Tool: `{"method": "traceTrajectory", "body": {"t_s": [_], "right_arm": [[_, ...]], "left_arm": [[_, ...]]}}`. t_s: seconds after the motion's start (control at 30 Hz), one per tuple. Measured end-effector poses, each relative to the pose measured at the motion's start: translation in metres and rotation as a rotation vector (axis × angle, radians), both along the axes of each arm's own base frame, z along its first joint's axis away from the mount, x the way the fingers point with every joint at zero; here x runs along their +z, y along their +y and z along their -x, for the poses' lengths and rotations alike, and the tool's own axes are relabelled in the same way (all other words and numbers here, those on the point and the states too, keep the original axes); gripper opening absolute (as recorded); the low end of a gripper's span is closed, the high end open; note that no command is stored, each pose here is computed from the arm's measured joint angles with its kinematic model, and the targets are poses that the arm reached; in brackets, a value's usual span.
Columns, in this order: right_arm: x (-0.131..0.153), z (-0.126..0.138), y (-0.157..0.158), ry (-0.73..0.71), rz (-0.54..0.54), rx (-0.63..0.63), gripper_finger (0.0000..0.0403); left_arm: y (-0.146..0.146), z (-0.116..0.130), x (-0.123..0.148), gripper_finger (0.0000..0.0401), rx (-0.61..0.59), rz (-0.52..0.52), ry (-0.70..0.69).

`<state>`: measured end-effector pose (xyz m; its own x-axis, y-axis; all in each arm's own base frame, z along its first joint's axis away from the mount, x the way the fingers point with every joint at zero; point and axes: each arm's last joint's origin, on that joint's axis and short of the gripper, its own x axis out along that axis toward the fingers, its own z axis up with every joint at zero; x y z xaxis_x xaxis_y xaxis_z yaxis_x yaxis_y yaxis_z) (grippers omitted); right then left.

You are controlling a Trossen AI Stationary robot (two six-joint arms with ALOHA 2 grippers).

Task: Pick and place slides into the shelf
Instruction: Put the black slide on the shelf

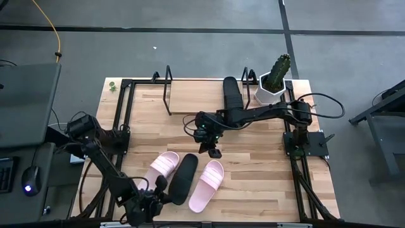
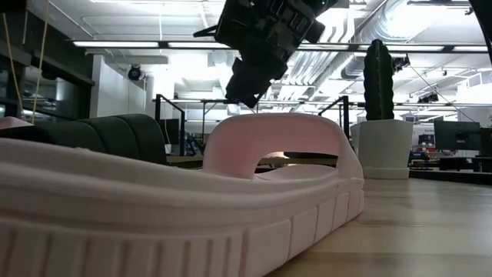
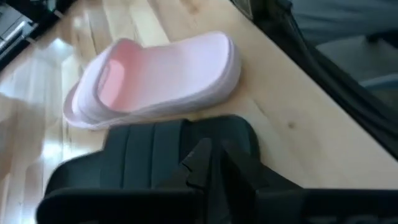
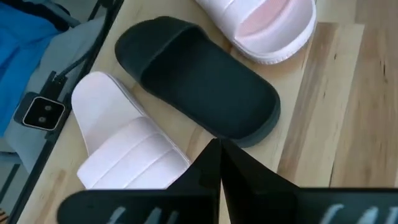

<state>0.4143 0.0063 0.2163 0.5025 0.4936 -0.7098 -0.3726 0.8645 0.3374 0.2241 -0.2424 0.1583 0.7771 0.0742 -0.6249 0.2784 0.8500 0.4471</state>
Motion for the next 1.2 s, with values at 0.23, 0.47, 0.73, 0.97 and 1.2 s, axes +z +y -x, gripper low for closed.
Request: {"method": "traceTrajectory", "body": {"t_s": [0.23,0.47,0.73,0.97,1.2], "right_arm": [[0.003,-0.004,0.008,-0.059,-0.001,0.022,0.0000],[0.003,-0.004,0.009,-0.061,0.002,0.029,0.0000],[0.003,-0.004,0.009,-0.057,0.003,0.031,0.0000],[0.003,-0.004,0.010,-0.058,0.004,0.032,0.0000],[0.003,-0.004,0.010,-0.065,0.015,0.043,0.0000]], "left_arm": [[0.000,-0.001,-0.009,0.0104,0.047,-0.052,-0.014],[0.000,-0.001,-0.009,0.0165,0.057,-0.063,-0.026],[0.001,-0.005,-0.039,0.0174,0.089,-0.171,0.001],[0.002,-0.006,-0.046,0.0166,0.109,-0.247,-0.028],[0.002,-0.006,-0.046,0.0166,0.121,-0.260,-0.046]]}}
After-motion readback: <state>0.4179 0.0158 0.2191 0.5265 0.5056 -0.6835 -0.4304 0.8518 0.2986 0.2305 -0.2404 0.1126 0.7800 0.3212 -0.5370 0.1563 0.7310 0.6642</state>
